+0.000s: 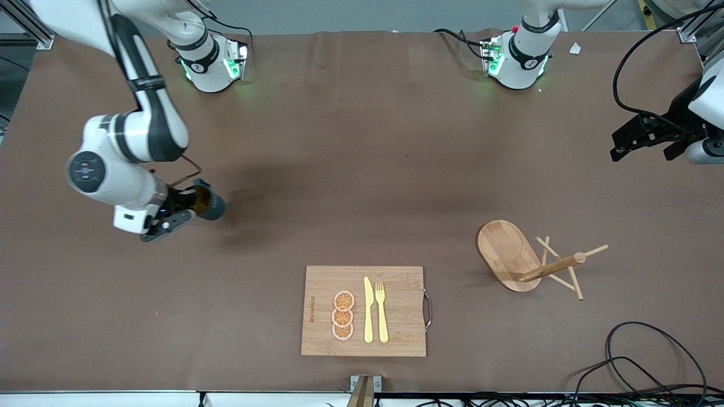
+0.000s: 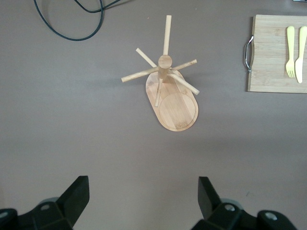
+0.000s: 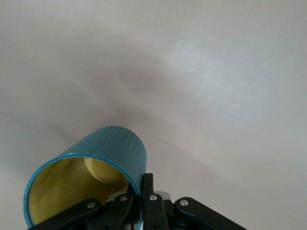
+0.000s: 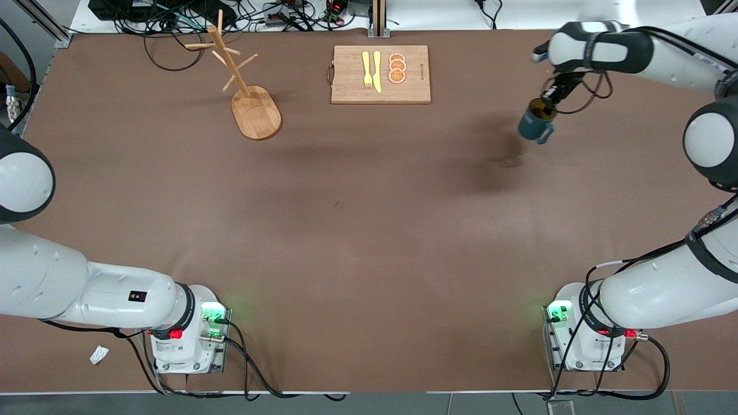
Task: Transfer cup from left to right arm and place
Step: 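Carry the teal mug away from the stand with the right gripper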
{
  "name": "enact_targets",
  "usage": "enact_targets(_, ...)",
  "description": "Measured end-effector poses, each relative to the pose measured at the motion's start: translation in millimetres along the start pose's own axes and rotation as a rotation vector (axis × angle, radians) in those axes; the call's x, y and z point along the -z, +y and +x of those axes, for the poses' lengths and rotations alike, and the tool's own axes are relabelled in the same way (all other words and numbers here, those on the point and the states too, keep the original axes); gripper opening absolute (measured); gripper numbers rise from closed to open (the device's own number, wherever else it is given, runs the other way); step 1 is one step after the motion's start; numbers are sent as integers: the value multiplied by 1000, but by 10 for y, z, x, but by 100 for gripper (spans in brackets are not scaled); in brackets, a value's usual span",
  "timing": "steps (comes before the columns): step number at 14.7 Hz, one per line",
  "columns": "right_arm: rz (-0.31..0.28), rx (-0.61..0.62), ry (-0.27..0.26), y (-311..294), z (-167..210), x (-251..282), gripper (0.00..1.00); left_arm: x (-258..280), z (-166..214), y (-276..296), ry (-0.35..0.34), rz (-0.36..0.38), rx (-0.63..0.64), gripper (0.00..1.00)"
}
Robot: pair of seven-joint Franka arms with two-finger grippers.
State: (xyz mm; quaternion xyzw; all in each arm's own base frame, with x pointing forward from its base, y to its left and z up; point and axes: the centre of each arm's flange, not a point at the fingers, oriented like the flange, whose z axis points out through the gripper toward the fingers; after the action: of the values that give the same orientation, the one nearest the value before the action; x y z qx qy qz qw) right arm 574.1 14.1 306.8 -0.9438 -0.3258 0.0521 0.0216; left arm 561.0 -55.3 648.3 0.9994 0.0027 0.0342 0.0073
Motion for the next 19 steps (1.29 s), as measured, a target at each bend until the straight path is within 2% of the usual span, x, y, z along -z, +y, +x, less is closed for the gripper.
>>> enact_targets(3, -40, 269, 17, 371, -264, 1, 5, 0, 1, -3, 1, 3, -1, 100)
enact_targets(11, -109, 871, 13, 669, -411, -183, 5, 13, 15, 4, 14, 2, -2, 100)
enact_targets(15, -169, 1050, 18, 695, -493, -330, 5, 12, 16, -4, 15, 2, -1, 100)
enact_targets(19, -181, 1111, 17, 593, -528, -499, 5, 4, 22, -74, 13, 3, 12, 100)
